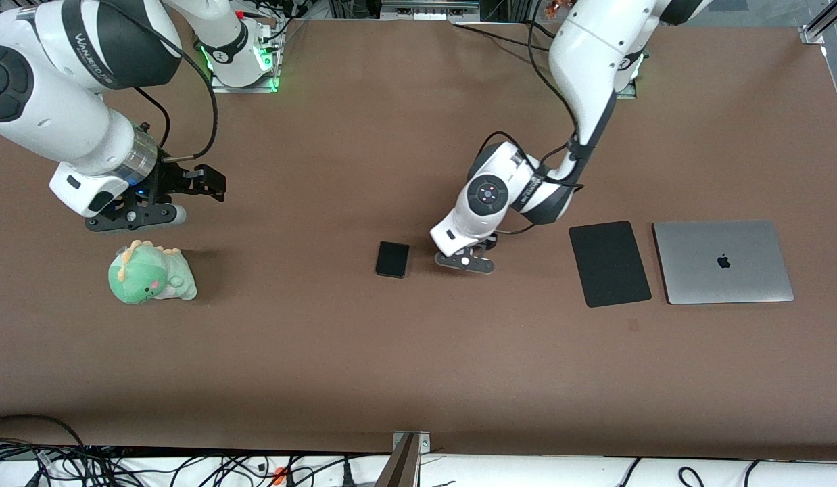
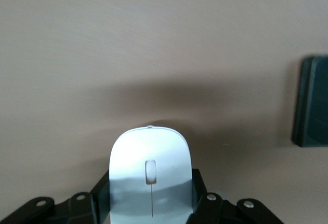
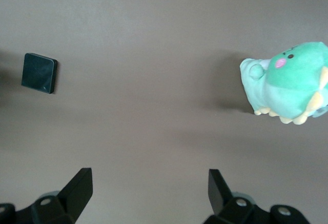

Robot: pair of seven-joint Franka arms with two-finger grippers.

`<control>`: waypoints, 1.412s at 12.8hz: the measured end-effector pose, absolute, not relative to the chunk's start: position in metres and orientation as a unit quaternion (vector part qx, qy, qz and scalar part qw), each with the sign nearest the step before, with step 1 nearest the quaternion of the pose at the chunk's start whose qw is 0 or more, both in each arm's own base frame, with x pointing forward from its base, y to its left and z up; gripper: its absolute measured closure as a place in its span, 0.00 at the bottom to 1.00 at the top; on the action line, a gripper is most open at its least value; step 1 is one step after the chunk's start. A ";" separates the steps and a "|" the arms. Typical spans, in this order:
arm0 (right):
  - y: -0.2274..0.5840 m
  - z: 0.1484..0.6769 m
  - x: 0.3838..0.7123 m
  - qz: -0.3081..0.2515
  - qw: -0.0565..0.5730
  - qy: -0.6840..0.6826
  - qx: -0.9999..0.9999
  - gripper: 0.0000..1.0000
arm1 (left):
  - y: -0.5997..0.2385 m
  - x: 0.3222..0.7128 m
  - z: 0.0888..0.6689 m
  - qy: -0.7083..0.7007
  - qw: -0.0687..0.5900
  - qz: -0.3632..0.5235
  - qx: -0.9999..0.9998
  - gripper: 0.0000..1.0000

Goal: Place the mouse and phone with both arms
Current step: 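Carry the mouse toward the mouse pad while the right gripper reaches the phone, then grasp the black phone with the right gripper, then lower the mouse onto the black mouse pad and open the left gripper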

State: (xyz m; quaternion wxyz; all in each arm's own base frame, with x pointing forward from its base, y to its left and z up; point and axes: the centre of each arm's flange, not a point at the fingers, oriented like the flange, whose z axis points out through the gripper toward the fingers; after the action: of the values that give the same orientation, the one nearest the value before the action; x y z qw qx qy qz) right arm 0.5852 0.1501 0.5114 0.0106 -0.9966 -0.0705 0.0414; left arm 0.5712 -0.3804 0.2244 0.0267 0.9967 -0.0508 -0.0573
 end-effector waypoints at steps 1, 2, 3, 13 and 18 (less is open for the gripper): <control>0.160 0.501 0.587 0.038 0.012 -0.073 -0.997 0.00 | -0.350 0.587 0.248 -0.029 0.021 -0.068 0.997 0.39; 0.174 0.485 0.588 0.034 0.013 -0.071 -0.997 0.00 | -0.315 0.601 0.270 -0.006 0.016 -0.082 0.996 0.39; 0.194 0.465 0.589 0.032 0.013 -0.062 -0.997 0.00 | -0.282 0.609 0.283 0.014 0.008 -0.102 0.995 0.39; 0.411 0.241 0.572 -0.034 0.038 0.094 -0.994 0.00 | -0.042 0.639 0.207 0.012 -0.009 -0.171 0.985 0.39; 0.447 0.202 0.569 -0.039 0.044 0.113 -0.992 0.00 | -0.045 0.628 0.168 0.009 -0.003 -0.146 0.989 0.39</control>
State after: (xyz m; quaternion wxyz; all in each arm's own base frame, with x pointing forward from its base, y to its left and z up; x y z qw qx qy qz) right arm 0.5687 0.4473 0.2025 0.0442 -0.9919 0.1128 -0.0393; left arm 0.6277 -0.0452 0.1681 -0.0030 0.9893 0.0094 -0.1459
